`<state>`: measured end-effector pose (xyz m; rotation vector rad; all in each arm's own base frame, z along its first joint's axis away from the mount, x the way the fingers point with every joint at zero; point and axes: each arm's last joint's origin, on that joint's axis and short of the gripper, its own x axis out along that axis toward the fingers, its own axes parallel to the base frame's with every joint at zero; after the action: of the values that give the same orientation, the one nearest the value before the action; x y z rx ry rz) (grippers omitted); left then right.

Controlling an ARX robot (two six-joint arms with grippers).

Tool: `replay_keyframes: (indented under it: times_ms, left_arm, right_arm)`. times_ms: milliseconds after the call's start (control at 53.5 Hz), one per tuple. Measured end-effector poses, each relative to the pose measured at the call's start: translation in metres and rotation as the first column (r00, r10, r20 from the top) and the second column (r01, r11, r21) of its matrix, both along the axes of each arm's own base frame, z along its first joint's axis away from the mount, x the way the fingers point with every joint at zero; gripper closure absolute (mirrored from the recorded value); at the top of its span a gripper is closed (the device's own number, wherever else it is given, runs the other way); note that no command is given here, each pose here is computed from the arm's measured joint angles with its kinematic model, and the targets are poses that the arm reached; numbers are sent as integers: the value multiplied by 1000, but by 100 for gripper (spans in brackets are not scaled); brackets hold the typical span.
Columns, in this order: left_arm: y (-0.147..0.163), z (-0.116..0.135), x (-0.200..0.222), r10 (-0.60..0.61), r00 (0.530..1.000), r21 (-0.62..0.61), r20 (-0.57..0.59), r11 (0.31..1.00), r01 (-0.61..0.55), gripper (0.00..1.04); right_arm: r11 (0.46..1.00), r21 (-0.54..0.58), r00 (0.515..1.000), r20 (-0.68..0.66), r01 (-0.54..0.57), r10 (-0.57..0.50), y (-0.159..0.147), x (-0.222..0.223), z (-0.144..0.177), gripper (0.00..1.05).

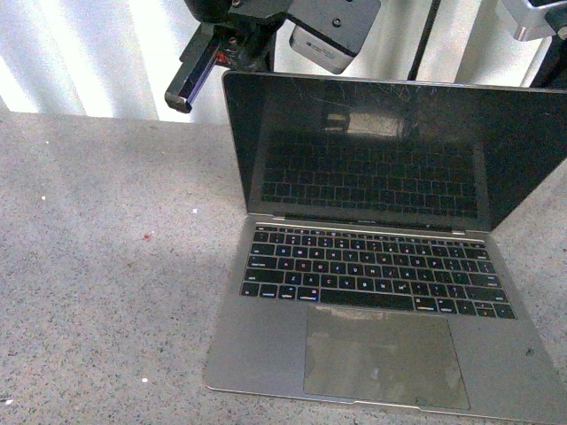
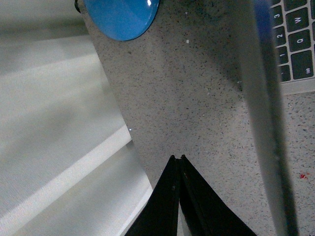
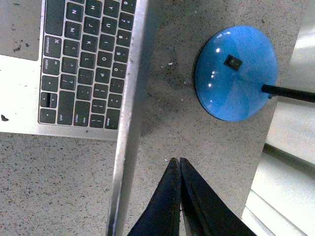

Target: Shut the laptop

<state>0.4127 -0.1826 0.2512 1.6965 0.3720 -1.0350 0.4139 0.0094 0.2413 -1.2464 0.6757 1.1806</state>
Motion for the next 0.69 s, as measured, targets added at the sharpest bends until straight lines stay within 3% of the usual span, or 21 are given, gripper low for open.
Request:
replay_keyframes:
  times_ms: [336,692]
  left_arm:
    - [-8,1,-17,-23,999,12,-31,1000,23,101]
    - [-15,-20,-30,-29,996,14,-80,999,30,101]
  right_arm:
    - [1000,-1,998,-56,25,-25,1,-12,-6,102]
    - [999,24,994,-107,40,-38,9,-26,-21,102]
